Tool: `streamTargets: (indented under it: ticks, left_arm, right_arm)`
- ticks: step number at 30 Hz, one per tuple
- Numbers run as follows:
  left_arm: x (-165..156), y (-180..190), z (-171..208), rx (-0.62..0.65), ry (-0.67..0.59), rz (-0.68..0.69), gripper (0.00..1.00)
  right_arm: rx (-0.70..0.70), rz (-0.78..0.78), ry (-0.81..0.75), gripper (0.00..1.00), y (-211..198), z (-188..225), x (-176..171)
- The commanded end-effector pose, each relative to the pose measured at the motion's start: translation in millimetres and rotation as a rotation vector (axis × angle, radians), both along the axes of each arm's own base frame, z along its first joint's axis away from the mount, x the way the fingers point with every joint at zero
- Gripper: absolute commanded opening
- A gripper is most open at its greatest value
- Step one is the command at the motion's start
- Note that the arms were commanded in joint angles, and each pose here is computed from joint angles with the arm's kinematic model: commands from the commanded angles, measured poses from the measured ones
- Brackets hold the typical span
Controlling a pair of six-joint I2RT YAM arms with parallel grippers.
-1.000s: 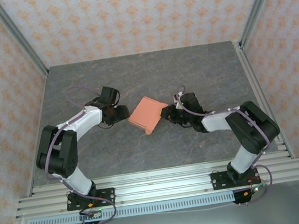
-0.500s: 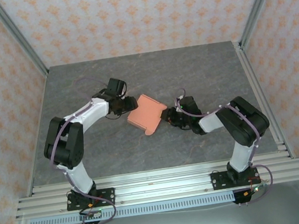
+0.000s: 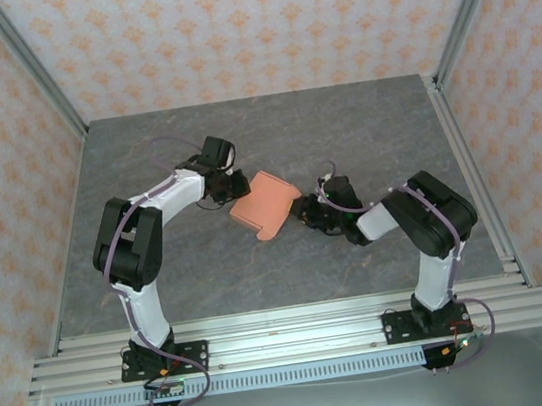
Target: Fold the paper box
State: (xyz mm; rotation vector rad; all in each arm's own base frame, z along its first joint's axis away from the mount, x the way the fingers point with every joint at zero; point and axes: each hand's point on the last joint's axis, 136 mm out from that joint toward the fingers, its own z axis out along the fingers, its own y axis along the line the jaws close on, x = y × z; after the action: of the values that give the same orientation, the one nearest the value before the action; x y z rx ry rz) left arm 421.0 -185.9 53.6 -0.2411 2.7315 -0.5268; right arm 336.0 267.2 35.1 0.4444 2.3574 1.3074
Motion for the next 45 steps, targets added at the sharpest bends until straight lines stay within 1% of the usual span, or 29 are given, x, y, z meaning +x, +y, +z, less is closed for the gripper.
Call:
streamTargets:
  ticks: [1,8,13,19,22,24,27,30,34,36,38,39,42,44,45]
  left_arm:
    - [-30,16,-48,0.092,0.154,0.0,0.17]
    - [-34,11,-52,0.081,0.17,-0.021,0.17]
    - [-39,-1,-61,0.078,0.192,-0.052,0.16]
    - [-40,-9,-66,0.08,0.195,-0.064,0.15]
    - [-40,-8,-64,0.087,0.191,-0.062,0.15]
    - [-39,-4,-61,0.109,0.184,-0.062,0.15]
    - [-37,3,-57,0.148,0.173,-0.062,0.15]
    - [-33,10,-53,0.174,0.165,-0.062,0.16]
    - [-30,17,-45,0.213,0.152,-0.091,0.18]
    - [-29,18,-41,0.224,0.139,-0.11,0.22]
    - [-28,19,-37,0.23,0.127,-0.127,0.25]
    - [-27,19,-34,0.231,0.12,-0.135,0.28]
    - [-22,18,-19,0.22,0.077,-0.136,0.32]
    - [-18,17,-3,0.204,0.035,-0.131,0.41]
    - [-17,16,6,0.195,0.009,-0.128,0.52]
  right_arm:
    - [-0.054,-0.041,0.061,0.21,-2,-24,-1]
    - [-0.022,-0.009,0.009,0.23,24,-11,12]
    - [-0.019,0.02,0.0,0.24,42,-9,13]
    - [-0.042,0.044,0.046,0.23,63,-25,1]
    - [-0.077,0.028,0.067,0.23,63,-37,-4]
    - [-0.085,0.015,0.08,0.23,59,-42,-8]
    - [-0.134,0.005,0.068,0.31,43,-38,-17]
    - [-0.24,0.008,0.039,0.36,15,-30,-31]
    - [-0.344,-0.009,-0.009,0.4,-35,-8,-43]
    - [-0.353,-0.016,-0.056,0.42,-56,8,-41]
    - [-0.36,-0.003,-0.122,0.42,-70,26,-35]
    - [-0.378,0.009,-0.159,0.44,-76,35,-31]
    - [-0.381,0.09,-0.263,0.46,-84,61,-15]
    - [-0.385,0.154,-0.321,0.45,-85,75,-2]
    - [-0.392,0.196,-0.348,0.45,-83,81,2]
